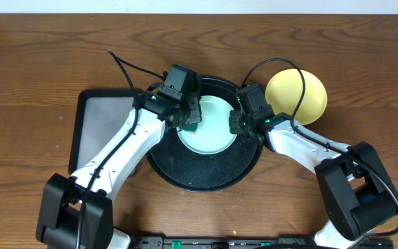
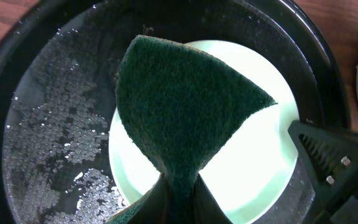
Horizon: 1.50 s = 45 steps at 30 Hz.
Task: Clean dirty plates on tray and stack at the side
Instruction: 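Sweep the sponge across the mint plate toward the right gripper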
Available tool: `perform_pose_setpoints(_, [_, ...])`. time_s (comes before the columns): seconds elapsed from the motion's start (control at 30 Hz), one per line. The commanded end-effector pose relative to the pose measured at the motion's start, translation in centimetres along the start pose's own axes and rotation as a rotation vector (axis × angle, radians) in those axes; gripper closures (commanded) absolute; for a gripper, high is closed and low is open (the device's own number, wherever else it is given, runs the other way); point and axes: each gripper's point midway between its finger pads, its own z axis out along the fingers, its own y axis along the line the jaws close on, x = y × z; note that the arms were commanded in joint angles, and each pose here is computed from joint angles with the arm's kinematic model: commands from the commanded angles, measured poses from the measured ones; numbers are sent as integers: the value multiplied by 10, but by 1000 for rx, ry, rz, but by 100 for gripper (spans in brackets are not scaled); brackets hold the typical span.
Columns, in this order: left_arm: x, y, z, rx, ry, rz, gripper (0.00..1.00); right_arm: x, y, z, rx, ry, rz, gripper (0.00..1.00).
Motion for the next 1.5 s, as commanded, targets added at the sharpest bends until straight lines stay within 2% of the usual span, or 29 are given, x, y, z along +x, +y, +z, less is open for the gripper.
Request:
perform_pose_setpoints(0.0, [-7,4,-2,-24,-28,4,92,4,-4,2,5,14,-2,94])
perform_pose_setpoints(0.1, [-7,4,-1,-24,-28,4,92,5,-4,2,7,18,-2,94])
perform_pose_setpoints(0.17, [-7,4,1,-25,-27,5,92,6,-5,2,9,23,-2,99])
perform_pose_setpoints(0.67, [-8,2,26,-25,-12,38,92,7,0,2,-16,31,-2,99])
perform_pose_setpoints(1.0, [-3,19,60,-110,18,38,92,7,0,2,-16,32,-2,99])
perform_pose_setpoints(1.2, [10,31,84,-160,74,40,92,7,0,2,-16,31,-3,99])
perform_pose_setpoints(1.47, [49,41,125,-183,223,14,92,7,0,2,-17,30,-2,99])
